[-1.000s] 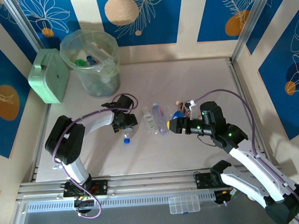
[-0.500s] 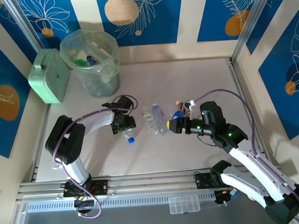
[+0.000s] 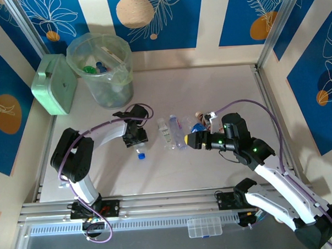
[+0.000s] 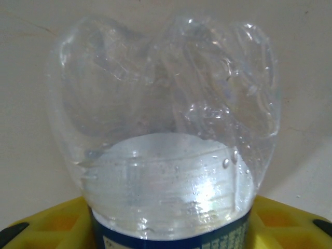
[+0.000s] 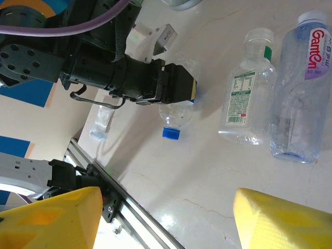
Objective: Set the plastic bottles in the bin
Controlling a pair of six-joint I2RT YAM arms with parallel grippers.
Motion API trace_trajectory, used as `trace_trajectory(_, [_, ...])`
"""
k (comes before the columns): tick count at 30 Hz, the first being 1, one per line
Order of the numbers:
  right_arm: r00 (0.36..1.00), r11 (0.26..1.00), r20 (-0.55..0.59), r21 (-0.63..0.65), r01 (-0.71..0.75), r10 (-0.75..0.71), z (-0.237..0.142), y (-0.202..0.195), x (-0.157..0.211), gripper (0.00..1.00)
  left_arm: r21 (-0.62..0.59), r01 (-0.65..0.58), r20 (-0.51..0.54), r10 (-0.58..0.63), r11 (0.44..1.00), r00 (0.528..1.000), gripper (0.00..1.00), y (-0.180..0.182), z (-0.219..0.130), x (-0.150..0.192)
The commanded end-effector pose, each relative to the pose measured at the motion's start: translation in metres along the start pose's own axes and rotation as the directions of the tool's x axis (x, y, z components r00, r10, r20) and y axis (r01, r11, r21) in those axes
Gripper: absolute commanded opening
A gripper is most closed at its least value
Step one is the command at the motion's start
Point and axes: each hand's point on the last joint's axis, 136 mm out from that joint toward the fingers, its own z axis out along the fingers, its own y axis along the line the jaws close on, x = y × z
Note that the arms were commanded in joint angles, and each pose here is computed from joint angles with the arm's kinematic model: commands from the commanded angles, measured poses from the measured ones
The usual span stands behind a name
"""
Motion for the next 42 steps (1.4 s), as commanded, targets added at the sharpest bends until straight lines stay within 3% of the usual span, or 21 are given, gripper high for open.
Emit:
trace_trajectory(1, [1.000, 0.999, 0.012, -0.022, 0.024, -0.024, -0.009, 0.010, -0.002, 0.68, 0.058, -0.035, 0.093, 0.029, 0.998, 0.995, 0.52, -0.008, -0.042, -0.017])
trace_trajectory(5, [0.999, 0.999, 0.025, -0.025, 0.039, -0.038, -0.013, 0.014, -0.006, 0.68, 0.291, -0.155, 0.252, 0.081, 0.944, 0.964, 0.53, -0.044, -0.096, -0.031])
trace_trajectory(9, [0.998, 0.998, 0.035, -0.035, 0.051, -0.050, -0.016, 0.020, -0.011, 0.68, 0.493, -0.392, 0.497, 0.118, 0.777, 0.860, 0.52, -0.083, -0.177, -0.039])
trace_trajectory(13, [0.997, 0.997, 0.048, -0.042, 0.062, -0.060, -0.021, 0.026, -0.016, 0.68, 0.522, -0.546, 0.674, 0.075, 0.655, 0.735, 0.49, -0.094, -0.244, -0.041])
trace_trajectory(15, [0.996, 0.997, 0.056, -0.043, 0.067, -0.065, -0.023, 0.029, -0.018, 0.68, 0.511, -0.587, 0.730, 0.044, 0.628, 0.682, 0.49, -0.095, -0.269, -0.044])
trace_trajectory(19, [0.995, 0.995, 0.071, -0.057, 0.081, -0.077, -0.028, 0.037, -0.025, 0.68, 0.455, -0.575, 0.790, -0.011, 0.679, 0.613, 0.45, -0.086, -0.303, -0.063])
trace_trajectory(24, [0.990, 0.989, 0.085, -0.089, 0.119, -0.111, -0.035, 0.053, -0.035, 0.68, 0.430, -0.497, 0.809, -0.077, 0.753, 0.583, 0.40, -0.079, -0.332, -0.095])
trace_trajectory(33, [0.980, 0.984, 0.096, -0.036, 0.177, -0.173, -0.039, 0.071, -0.067, 0.67, 0.540, -0.235, 0.728, -0.309, 0.808, 0.612, 0.35, -0.053, -0.367, -0.183])
trace_trajectory(37, [0.967, 0.966, 0.058, 0.086, 0.244, -0.250, -0.034, 0.063, -0.070, 0.66, 0.548, -0.035, 0.657, -0.404, 0.836, 0.637, 0.27, -0.025, -0.356, -0.219])
trace_trajectory(42, [0.947, 0.935, -0.033, 0.152, 0.321, -0.320, -0.019, 0.060, -0.060, 0.65, 0.468, 0.171, 0.627, -0.462, 0.867, 0.627, 0.26, 0.013, -0.338, -0.254])
